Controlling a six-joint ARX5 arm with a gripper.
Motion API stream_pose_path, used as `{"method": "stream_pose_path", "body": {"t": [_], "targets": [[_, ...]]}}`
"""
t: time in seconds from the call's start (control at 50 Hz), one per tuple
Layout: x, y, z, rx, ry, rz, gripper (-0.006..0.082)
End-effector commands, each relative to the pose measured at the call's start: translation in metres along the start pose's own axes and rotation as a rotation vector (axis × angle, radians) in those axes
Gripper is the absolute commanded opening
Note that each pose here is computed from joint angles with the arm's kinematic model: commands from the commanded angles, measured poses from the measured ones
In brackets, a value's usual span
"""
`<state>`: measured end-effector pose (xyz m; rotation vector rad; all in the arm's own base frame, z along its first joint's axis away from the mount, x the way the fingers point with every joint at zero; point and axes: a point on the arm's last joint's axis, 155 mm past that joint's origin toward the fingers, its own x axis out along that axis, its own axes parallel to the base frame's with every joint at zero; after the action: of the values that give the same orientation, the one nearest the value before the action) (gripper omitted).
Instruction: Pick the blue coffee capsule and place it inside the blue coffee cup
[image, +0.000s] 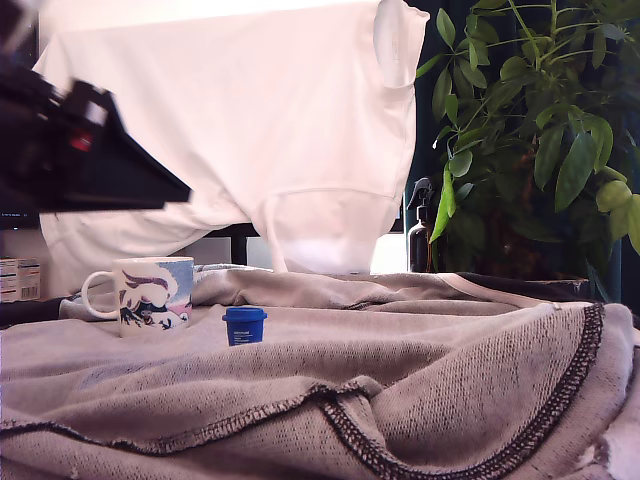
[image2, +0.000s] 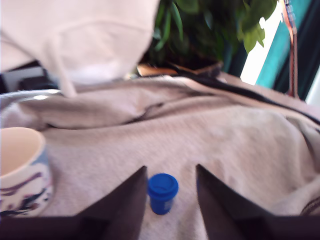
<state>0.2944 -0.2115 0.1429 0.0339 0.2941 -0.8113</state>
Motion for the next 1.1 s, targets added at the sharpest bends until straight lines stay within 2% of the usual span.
{"method": "stream_pose_path", "body": {"t": [0.0,0.22,0.7,1.08], "targets": [[0.01,0.002,-0.004,0.0,0.024,-0.003,0.079],[0.039,0.009,-0.025,0.004,0.088,-0.018,0.079],[0.084,0.001,-0.059,0.012,0.162,-0.096,0.079],[0.107,0.015,-0.067,0.028,0.191,-0.068,0.079]]}}
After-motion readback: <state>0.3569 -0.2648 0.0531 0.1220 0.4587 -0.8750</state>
